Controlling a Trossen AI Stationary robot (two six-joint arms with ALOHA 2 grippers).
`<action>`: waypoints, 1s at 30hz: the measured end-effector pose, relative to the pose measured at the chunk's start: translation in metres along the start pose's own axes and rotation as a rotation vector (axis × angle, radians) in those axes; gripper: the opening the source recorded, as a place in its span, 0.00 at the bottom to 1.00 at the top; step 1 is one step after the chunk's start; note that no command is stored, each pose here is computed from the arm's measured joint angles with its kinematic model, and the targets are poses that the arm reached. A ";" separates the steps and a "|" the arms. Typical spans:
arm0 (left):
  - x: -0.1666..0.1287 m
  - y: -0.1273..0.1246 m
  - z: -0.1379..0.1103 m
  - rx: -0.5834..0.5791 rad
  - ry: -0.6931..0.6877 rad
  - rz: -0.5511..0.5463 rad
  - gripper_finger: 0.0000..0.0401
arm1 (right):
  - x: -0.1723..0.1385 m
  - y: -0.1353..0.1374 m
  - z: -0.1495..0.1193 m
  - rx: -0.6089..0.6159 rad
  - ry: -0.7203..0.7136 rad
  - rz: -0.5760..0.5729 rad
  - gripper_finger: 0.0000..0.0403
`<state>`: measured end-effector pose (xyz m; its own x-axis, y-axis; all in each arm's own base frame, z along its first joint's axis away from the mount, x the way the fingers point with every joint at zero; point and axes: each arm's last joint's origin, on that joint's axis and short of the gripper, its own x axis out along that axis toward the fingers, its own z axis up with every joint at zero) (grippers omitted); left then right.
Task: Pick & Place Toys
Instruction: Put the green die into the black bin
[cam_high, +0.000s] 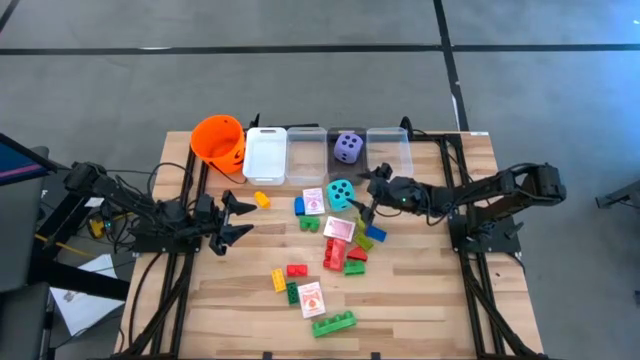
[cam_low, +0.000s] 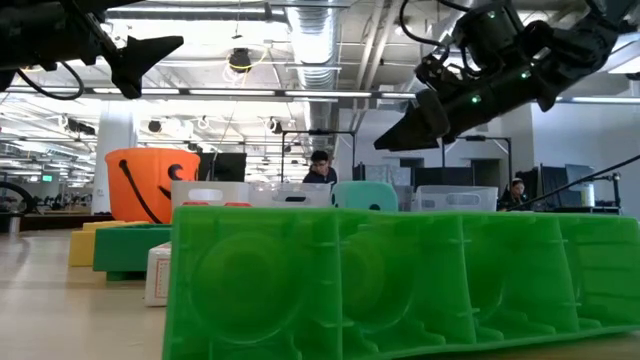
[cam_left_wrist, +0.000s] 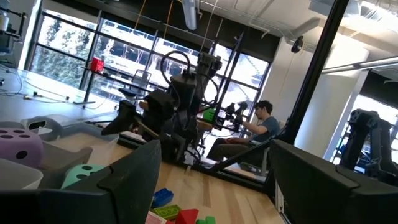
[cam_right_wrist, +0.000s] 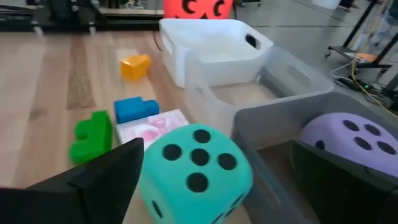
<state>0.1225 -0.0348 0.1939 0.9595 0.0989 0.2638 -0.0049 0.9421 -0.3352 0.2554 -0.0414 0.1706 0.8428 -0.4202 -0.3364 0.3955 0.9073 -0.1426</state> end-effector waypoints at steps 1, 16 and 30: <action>0.000 0.000 -0.001 0.004 0.009 0.002 0.73 | 0.000 -0.001 0.000 -0.010 0.004 -0.004 0.97; 0.002 0.000 -0.006 0.014 0.043 0.010 0.73 | 0.003 -0.009 -0.010 -0.045 0.086 0.188 0.98; 0.002 0.000 -0.005 0.006 0.028 0.006 0.73 | -0.002 0.004 -0.020 0.088 0.210 0.286 0.98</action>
<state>0.1259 -0.0362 0.1901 0.9670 0.0959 0.2360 -0.0127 0.9434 -0.3313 0.2484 -0.0372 0.1525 0.8341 -0.1294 -0.5362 0.1923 0.9793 0.0628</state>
